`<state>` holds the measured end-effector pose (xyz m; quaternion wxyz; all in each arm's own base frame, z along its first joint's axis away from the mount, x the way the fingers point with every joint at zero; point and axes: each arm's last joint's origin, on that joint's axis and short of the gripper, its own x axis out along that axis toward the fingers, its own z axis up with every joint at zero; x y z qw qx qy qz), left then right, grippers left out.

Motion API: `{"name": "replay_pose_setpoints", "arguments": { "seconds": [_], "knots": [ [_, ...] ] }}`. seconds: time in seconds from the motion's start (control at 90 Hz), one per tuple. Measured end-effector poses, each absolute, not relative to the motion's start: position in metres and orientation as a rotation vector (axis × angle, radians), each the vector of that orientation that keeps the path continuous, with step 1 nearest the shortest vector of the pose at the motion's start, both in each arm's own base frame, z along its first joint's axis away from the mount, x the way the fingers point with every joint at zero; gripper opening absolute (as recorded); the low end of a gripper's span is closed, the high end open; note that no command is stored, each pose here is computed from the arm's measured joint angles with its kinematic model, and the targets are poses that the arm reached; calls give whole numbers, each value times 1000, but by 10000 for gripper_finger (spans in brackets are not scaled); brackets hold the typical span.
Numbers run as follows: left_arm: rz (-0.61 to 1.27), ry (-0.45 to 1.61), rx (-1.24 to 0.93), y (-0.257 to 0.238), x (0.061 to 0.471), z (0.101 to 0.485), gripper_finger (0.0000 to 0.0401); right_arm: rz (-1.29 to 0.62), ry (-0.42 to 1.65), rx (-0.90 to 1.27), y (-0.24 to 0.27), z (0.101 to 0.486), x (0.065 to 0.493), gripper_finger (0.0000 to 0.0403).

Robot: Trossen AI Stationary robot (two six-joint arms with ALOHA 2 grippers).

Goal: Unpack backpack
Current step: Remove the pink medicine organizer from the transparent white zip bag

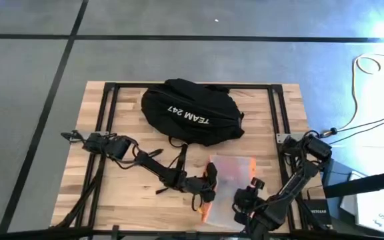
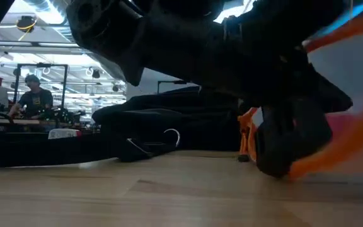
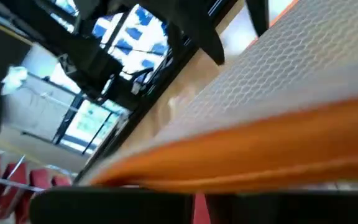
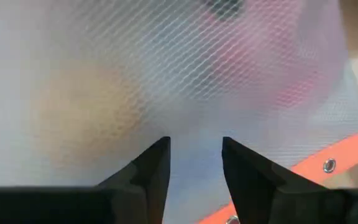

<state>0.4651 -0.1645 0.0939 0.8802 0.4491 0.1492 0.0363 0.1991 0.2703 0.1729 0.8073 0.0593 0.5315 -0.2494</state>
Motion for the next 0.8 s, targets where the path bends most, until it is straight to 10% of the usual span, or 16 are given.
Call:
{"name": "replay_pose_setpoints", "arguments": {
  "seconds": [0.367,0.8],
  "knots": [
    [75,320,891,-161,466,92,1,-656,1136,68,263,176,185,28],
    [114,366,837,-155,466,89,51,-910,1074,68,227,162,192,18]
  ]
}}
